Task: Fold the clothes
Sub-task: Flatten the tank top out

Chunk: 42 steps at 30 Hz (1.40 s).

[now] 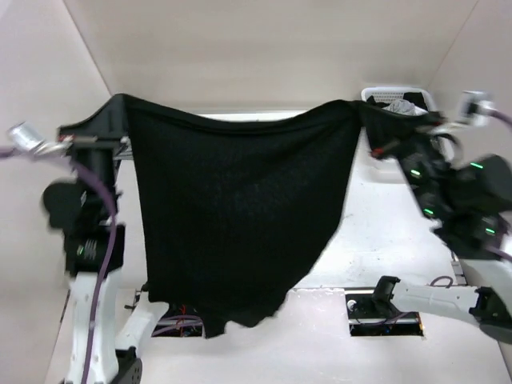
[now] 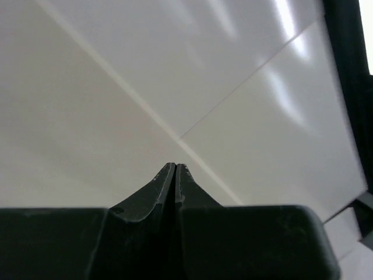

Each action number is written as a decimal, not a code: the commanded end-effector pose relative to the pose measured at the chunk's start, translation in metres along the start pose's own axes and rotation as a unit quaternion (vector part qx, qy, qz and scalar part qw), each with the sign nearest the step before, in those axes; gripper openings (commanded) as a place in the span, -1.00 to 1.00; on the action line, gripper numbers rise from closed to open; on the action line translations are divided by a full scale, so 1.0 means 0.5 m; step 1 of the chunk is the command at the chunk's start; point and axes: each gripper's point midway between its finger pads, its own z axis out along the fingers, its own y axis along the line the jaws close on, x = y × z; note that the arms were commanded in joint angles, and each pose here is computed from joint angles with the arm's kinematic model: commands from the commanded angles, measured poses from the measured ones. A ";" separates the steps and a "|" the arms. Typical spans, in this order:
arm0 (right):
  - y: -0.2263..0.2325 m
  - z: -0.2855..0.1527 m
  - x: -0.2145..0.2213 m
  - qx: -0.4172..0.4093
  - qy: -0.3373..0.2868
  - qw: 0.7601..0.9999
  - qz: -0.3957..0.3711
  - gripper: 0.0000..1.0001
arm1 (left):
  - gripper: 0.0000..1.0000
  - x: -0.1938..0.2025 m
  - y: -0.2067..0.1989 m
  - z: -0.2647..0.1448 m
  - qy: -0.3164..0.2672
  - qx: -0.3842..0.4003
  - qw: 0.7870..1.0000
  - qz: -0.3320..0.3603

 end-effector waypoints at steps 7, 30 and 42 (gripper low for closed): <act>-0.205 0.233 0.249 0.058 0.114 0.991 0.037 -1.00 | -0.95 0.236 0.305 0.187 0.091 -0.149 0.984 0.027; -0.267 0.238 0.168 0.094 0.079 0.992 0.032 -1.00 | -0.96 0.223 0.251 0.234 0.080 -0.110 0.987 0.088; -0.315 -0.250 0.613 0.139 0.267 0.947 0.111 -1.00 | -0.97 0.428 0.536 -0.349 0.249 -0.245 0.931 0.108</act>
